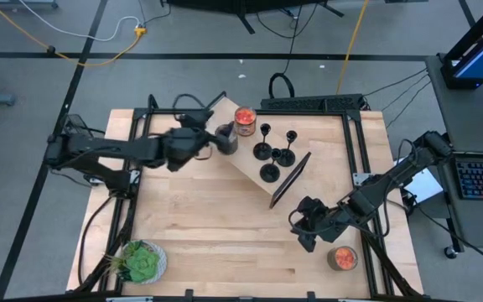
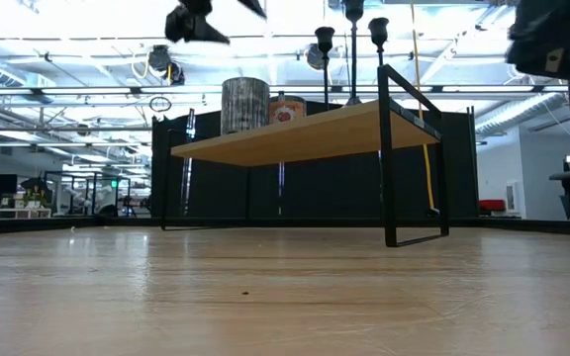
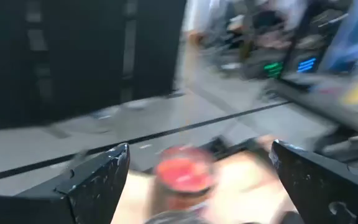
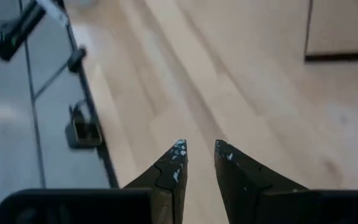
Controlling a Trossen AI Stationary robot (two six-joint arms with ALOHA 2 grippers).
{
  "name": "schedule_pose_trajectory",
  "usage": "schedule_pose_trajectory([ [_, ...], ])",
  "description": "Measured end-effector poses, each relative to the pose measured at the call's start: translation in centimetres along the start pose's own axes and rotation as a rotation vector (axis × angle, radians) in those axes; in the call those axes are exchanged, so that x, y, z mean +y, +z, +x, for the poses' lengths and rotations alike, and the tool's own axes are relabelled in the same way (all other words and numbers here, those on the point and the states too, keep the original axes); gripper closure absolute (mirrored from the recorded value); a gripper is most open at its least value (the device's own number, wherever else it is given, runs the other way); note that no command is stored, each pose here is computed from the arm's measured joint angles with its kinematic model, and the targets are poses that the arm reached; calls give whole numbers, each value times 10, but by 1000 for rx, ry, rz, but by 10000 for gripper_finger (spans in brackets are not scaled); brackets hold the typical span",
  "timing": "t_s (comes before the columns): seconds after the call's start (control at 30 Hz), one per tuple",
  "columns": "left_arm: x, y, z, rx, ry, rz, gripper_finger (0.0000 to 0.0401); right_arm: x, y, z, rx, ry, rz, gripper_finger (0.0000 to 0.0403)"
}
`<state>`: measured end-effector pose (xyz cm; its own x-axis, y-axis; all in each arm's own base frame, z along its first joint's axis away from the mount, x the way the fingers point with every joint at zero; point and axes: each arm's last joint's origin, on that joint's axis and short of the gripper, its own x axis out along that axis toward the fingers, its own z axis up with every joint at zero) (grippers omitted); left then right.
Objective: Pick & Place candle stick holders
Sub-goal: Put the orange scented candle on the shelf
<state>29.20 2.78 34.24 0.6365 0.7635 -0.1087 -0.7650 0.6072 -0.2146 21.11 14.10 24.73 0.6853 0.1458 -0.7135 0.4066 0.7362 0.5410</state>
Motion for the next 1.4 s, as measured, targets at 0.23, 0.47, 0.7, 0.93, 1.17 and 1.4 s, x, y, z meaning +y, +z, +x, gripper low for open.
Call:
schedule_pose_trajectory([
  [0.23,2,13,-34,121,-258,-54,6,1,-8,-10,192,77,-37,330],
  [0.47,-20,-3,-76,220,-385,-9,6,2,-13,-33,309,173,-35,330],
  [0.7,-48,-27,-120,232,-419,-16,6,0,-22,-62,423,244,38,341],
  [0.93,-69,-56,-146,247,-412,-54,6,-13,-39,-84,653,133,171,386],
  [1.17,-82,-76,-158,266,-408,-95,6,-34,-48,-107,729,-76,379,398],
  [1.4,-86,-86,-164,282,-412,-113,6,-44,-55,-115,744,-197,430,402],
])
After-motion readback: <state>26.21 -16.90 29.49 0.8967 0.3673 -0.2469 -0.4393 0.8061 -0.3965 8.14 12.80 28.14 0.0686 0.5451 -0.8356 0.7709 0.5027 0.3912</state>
